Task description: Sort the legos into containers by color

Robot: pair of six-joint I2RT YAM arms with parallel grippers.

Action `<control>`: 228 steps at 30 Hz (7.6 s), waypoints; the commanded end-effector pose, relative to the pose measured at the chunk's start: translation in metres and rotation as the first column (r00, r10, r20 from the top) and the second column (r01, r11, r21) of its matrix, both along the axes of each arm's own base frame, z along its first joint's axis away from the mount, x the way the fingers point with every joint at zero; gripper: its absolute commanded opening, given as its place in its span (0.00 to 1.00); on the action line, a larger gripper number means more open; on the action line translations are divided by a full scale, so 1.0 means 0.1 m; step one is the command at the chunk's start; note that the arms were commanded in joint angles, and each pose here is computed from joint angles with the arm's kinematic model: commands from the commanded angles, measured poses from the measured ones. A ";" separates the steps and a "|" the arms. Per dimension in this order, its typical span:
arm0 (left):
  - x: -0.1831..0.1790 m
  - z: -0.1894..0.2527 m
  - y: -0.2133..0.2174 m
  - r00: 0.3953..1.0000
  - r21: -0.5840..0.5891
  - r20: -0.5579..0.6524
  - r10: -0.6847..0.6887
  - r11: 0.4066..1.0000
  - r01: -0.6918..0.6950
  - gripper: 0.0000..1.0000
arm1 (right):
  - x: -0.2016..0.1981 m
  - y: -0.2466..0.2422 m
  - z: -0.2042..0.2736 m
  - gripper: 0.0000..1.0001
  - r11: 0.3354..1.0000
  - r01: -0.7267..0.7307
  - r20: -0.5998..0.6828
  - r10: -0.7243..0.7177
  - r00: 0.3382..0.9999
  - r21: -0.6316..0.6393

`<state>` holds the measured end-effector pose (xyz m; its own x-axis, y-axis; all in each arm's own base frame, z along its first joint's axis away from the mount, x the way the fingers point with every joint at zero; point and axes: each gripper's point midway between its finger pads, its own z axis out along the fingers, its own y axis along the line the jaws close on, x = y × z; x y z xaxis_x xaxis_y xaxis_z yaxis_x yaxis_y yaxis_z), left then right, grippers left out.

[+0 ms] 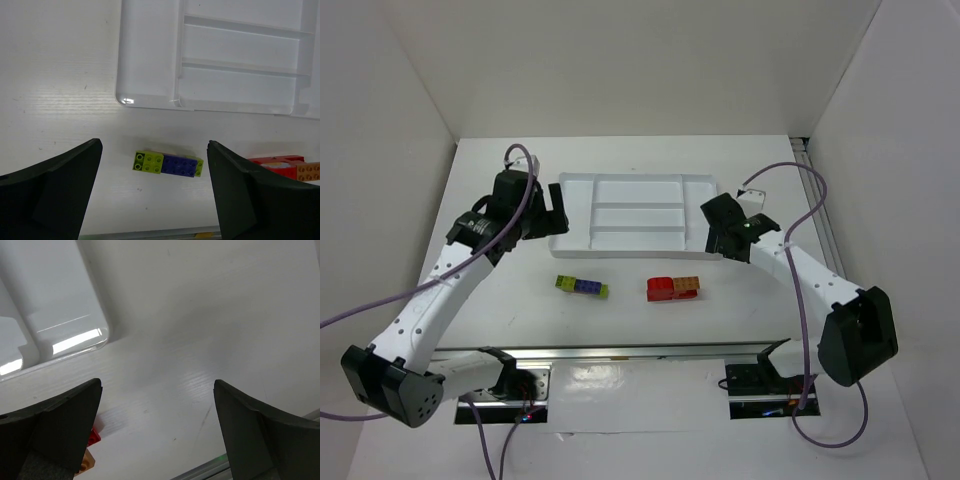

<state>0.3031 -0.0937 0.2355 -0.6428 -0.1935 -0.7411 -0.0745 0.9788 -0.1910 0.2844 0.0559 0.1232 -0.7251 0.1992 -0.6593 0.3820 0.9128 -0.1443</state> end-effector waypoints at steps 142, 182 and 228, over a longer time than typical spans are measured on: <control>-1.01 1.72 -2.27 0.268 -0.198 0.634 -0.725 0.183 0.963 0.00 | -1.06 2.12 2.56 0.84 -0.204 -0.978 0.909 0.412 -0.058 0.030; -0.74 1.55 -2.10 0.401 -0.263 0.597 -0.695 0.304 0.916 0.00 | -0.90 2.20 2.09 0.00 -0.095 -0.978 0.865 0.488 0.115 0.184; 0.05 0.10 -1.26 0.735 -0.427 0.161 -0.659 0.625 0.654 0.00 | 2.46 1.84 -0.15 0.73 0.883 -0.405 0.282 0.336 0.899 0.238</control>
